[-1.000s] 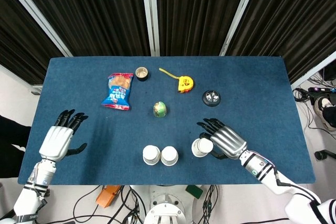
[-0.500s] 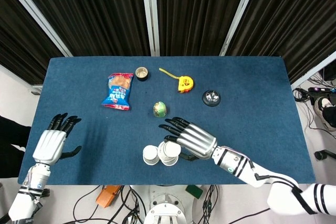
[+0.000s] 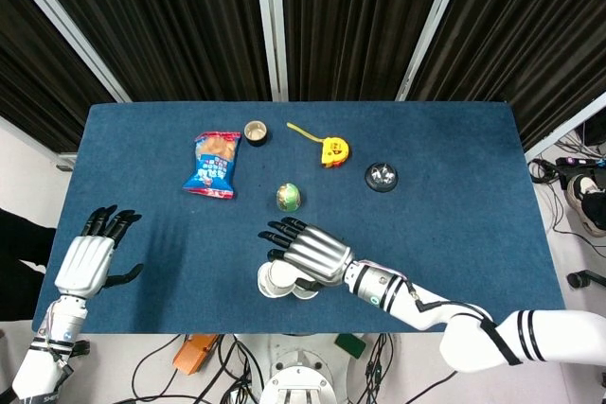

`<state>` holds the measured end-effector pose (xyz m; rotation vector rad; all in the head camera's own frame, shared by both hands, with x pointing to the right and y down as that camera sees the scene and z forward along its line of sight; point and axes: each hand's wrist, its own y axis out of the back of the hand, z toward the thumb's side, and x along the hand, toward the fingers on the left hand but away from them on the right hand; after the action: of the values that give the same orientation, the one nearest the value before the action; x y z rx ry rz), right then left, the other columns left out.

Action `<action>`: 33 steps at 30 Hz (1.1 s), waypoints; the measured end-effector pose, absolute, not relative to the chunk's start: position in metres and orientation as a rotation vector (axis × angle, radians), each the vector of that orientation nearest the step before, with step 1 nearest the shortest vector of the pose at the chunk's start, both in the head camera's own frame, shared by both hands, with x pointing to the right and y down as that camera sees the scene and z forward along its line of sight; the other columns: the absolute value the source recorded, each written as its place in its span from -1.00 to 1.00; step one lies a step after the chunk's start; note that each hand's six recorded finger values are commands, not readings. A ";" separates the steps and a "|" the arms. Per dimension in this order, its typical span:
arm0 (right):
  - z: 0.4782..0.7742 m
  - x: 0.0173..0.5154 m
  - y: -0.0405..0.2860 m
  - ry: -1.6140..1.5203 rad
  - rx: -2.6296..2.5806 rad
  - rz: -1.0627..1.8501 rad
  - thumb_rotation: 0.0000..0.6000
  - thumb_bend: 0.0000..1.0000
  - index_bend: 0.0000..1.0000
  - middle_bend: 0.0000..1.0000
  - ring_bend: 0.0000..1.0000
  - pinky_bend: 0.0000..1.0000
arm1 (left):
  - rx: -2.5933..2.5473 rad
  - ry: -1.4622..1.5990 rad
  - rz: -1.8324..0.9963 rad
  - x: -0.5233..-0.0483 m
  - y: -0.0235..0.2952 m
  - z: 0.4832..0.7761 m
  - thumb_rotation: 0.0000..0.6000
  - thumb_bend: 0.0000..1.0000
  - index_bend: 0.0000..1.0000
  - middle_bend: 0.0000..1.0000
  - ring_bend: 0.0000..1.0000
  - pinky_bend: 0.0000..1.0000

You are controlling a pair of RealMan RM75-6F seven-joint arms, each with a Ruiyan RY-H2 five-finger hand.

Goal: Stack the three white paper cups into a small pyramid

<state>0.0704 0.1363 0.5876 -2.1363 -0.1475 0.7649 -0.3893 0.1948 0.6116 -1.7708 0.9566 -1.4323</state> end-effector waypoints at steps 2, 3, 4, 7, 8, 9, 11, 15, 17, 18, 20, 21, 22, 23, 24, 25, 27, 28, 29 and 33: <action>0.588 0.069 0.137 -0.144 -2.134 0.768 1.00 0.04 -0.23 -0.72 -1.00 -0.70 | -1.770 0.957 -1.435 -0.390 0.195 0.612 1.00 -0.54 -0.68 -0.75 -1.00 -0.98; 0.589 0.069 0.137 -0.142 -2.133 0.772 1.00 0.04 -0.25 -0.72 -1.00 -0.70 | -1.770 0.958 -1.436 -0.391 0.195 0.612 1.00 -0.54 -0.68 -0.75 -1.00 -0.98; 0.589 0.069 0.137 -0.141 -2.133 0.775 1.00 0.04 -0.26 -0.72 -1.00 -0.70 | -1.771 0.958 -1.437 -0.391 0.195 0.613 1.00 -0.54 -0.68 -0.75 -1.00 -0.98; 0.590 0.069 0.137 -0.137 -2.131 0.783 1.00 0.04 -0.30 -0.73 -1.00 -0.70 | -1.774 0.957 -1.440 -0.391 0.195 0.613 1.00 -0.54 -0.68 -0.75 -1.00 -0.98; 0.590 0.069 0.137 -0.137 -2.129 0.785 1.00 0.04 -0.31 -0.73 -1.00 -0.70 | -1.775 0.958 -1.440 -0.391 0.195 0.614 1.00 -0.55 -0.68 -0.75 -1.00 -0.98; 0.590 0.069 0.137 -0.138 -2.128 0.788 1.00 0.04 -0.32 -0.73 -1.00 -0.70 | -1.776 0.959 -1.440 -0.391 0.195 0.614 1.00 -0.54 -0.68 -0.75 -1.00 -0.98; 0.590 0.070 0.136 -0.141 -2.126 0.793 1.00 0.04 -0.33 -0.73 -1.00 -0.70 | -1.776 0.960 -1.440 -0.391 0.195 0.614 1.00 -0.54 -0.68 -0.75 -1.00 -0.98; 0.588 0.072 0.134 -0.152 -2.123 0.798 1.00 0.04 -0.34 -0.73 -1.00 -0.70 | -1.777 0.960 -1.439 -0.390 0.195 0.614 1.00 -0.55 -0.68 -0.75 -1.00 -0.98; 0.588 0.073 0.134 -0.149 -2.121 0.801 1.00 0.04 -0.35 -0.73 -1.00 -0.70 | -1.778 0.958 -1.439 -0.390 0.195 0.615 1.00 -0.54 -0.68 -0.75 -1.00 -0.98; 0.588 0.074 0.134 -0.144 -2.121 0.804 1.00 0.04 -0.36 -0.73 -1.00 -0.70 | -1.778 0.957 -1.439 -0.390 0.195 0.615 1.00 -0.54 -0.68 -0.75 -1.00 -0.98; 0.589 0.074 0.135 -0.135 -2.121 0.809 1.00 0.04 -0.42 -0.73 -1.00 -0.70 | -1.780 0.956 -1.439 -0.389 0.195 0.615 1.00 -0.54 -0.68 -0.75 -1.00 -0.98; 0.590 0.074 0.136 -0.128 -2.120 0.812 1.00 0.04 -0.47 -0.73 -1.00 -0.71 | -1.781 0.956 -1.439 -0.389 0.194 0.615 1.00 -0.54 -0.68 -0.75 -1.00 -0.98; 0.590 0.074 0.136 -0.124 -2.121 0.813 1.00 0.04 -0.51 -0.73 -1.00 -0.71 | -1.781 0.956 -1.439 -0.388 0.194 0.616 1.00 -0.54 -0.68 -0.75 -1.00 -0.98; 0.591 0.074 0.136 -0.122 -2.120 0.813 1.00 0.04 -0.59 -0.73 -1.00 -0.72 | -1.782 0.956 -1.440 -0.388 0.194 0.616 1.00 -0.54 -0.68 -0.75 -1.00 -0.98; 0.591 0.073 0.136 -0.123 -2.121 0.813 1.00 0.04 -0.69 -0.73 -1.00 -0.73 | -1.781 0.956 -1.440 -0.388 0.194 0.616 1.00 -0.55 -0.68 -0.75 -1.00 -0.98; 0.590 0.073 0.136 -0.126 -2.123 0.811 1.00 0.04 -0.77 -0.73 -1.00 -0.74 | -1.781 0.958 -1.441 -0.389 0.194 0.616 1.00 -0.54 -0.68 -0.75 -1.00 -0.98; 0.589 0.073 0.135 -0.138 -2.126 0.805 1.00 0.04 -0.88 -0.75 -1.00 -0.75 | -1.780 0.958 -1.443 -0.389 0.194 0.616 1.00 -0.54 -0.68 -0.75 -1.00 -0.97; 0.587 0.074 0.135 -0.145 -2.126 0.801 1.00 0.04 -0.92 -0.76 -1.00 -0.75 | -1.779 0.958 -1.444 -0.390 0.194 0.616 1.00 -0.54 -0.68 -0.75 -1.00 -0.98; 0.586 0.075 0.134 -0.154 -2.126 0.799 1.00 0.04 -0.94 -0.76 -1.00 -0.75 | -1.776 0.958 -1.444 -0.390 0.193 0.616 1.00 -0.54 -0.68 -0.75 -1.00 -0.98; 0.577 0.092 0.126 -0.228 -2.111 0.807 1.00 0.04 -0.96 -0.78 -1.00 -0.76 | -1.753 0.960 -1.450 -0.396 0.191 0.614 1.00 -0.54 -0.68 -0.75 -1.00 -0.98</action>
<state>0.0923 0.1257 0.5766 -2.1108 -0.2277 0.8074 -0.3965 0.1915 0.6140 -1.7534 0.9603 -1.4495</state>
